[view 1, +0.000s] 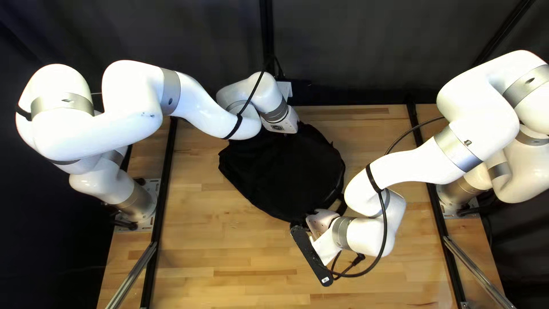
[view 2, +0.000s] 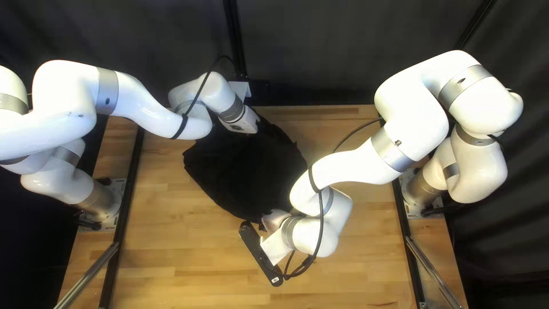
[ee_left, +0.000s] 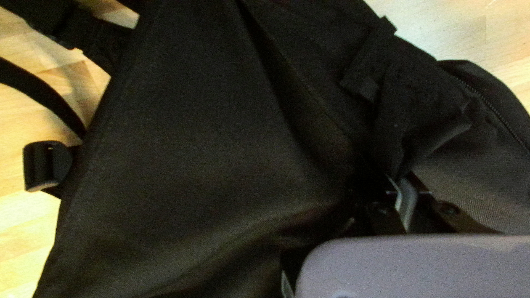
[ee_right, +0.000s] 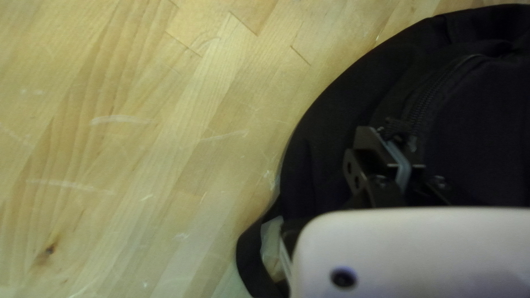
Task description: Remove a lunch box from a kids backpack
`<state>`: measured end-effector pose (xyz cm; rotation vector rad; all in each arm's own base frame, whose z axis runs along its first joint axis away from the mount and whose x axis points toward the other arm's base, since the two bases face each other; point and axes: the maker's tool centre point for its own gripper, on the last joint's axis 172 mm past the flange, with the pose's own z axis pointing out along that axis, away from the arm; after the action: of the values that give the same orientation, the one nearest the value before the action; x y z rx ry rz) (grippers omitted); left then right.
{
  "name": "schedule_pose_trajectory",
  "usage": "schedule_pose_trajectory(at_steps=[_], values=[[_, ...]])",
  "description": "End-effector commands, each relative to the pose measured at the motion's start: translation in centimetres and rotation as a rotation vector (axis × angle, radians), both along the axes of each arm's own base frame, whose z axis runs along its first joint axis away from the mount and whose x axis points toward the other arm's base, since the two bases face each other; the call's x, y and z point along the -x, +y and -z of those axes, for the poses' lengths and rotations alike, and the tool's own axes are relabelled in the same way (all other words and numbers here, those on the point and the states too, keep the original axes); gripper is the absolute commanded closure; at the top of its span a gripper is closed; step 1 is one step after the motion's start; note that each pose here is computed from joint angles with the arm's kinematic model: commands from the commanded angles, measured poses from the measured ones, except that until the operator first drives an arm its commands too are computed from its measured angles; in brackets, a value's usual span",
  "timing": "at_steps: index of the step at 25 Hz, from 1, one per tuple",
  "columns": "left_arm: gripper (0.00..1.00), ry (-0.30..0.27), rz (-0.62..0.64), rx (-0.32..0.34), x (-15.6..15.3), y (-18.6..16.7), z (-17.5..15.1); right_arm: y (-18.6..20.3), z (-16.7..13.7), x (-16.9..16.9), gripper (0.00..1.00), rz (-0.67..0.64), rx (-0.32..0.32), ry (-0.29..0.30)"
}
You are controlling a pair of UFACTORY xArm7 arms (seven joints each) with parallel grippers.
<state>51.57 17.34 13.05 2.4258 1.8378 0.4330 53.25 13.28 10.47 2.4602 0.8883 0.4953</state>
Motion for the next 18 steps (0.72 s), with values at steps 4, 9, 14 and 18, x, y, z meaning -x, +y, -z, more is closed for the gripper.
schedule_pose_trajectory(at_steps=[4,9,14,18], values=[[1.00,0.000,-0.007,0.001,0.0,0.0,0.0,0.0,0.0,0.0,1.00,0.000,0.000,0.000],[1.00,0.000,-0.015,0.005,0.0,-0.3,-0.1,0.0,0.0,0.0,1.00,0.000,0.000,0.000],[1.00,-0.005,-0.023,0.014,0.3,-0.9,-0.2,0.6,0.6,-1.0,1.00,0.010,0.006,-0.003],[1.00,-0.007,-0.025,0.016,0.4,-1.0,-0.3,1.6,0.4,-3.5,1.00,0.013,-0.003,0.001]])
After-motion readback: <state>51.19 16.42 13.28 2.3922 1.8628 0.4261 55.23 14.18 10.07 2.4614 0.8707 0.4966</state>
